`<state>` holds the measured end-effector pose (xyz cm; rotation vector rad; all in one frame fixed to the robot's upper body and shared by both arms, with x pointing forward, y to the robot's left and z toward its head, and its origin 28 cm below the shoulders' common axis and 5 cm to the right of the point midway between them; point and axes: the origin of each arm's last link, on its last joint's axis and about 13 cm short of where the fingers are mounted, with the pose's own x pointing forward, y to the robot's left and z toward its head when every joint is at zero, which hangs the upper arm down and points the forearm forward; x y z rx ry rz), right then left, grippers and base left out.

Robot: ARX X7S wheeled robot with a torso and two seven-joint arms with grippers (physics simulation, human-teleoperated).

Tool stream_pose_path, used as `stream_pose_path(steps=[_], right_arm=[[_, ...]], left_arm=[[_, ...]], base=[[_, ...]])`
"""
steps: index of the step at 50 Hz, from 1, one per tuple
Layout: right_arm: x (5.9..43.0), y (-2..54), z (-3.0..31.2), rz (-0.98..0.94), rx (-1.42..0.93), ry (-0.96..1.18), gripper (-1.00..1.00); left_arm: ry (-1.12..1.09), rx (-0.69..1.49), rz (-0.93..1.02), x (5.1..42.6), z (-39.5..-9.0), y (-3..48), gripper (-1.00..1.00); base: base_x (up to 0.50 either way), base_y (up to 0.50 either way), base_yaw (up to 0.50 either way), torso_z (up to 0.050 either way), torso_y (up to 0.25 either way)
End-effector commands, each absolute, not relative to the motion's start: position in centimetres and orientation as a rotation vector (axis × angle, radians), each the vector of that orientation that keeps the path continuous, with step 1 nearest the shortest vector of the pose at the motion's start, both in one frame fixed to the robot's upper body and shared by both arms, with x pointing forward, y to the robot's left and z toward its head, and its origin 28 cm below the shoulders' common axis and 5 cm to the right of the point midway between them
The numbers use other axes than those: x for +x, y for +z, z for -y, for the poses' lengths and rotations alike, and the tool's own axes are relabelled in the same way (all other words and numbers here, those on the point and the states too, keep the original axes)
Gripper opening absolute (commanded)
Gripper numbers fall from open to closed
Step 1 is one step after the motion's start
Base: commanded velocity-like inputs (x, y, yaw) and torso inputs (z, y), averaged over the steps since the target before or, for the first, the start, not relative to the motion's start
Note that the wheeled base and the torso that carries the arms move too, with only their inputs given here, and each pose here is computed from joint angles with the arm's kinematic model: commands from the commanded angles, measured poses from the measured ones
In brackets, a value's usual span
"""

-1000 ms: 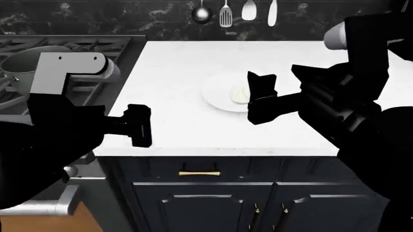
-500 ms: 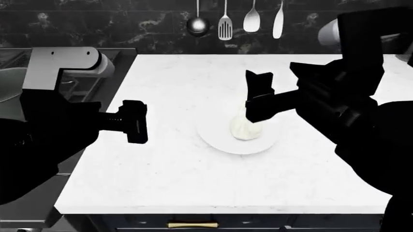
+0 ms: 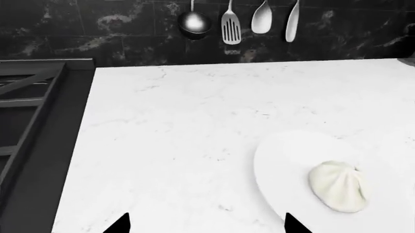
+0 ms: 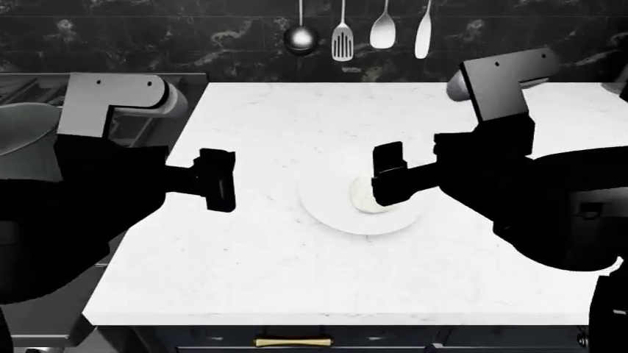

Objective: Frozen meat rests on a plate on the counter. Retrieve the meat and place it in a pot on a burner. Then turn the burner on.

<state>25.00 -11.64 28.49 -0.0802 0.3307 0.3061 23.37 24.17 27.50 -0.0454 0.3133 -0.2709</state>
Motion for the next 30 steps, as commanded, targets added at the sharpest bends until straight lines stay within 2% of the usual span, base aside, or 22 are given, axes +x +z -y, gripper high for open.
stream_pose_path(steps=[1,30], right_arm=[[26.0,28.0,11.7,-0.423,-0.087,0.305,1.0],[29.7,26.1,11.0,-0.477,-0.152,0.31,1.0]], left_arm=[[-0.288,-0.087,-0.32,24.8,-24.1,26.8,1.0],[-0.269,-0.095,-0.328,26.3,-24.9,25.6,1.0]], base=[[0.0,0.0,0.0,0.0,0.0],[0.0,0.0,0.0,0.0,0.0]])
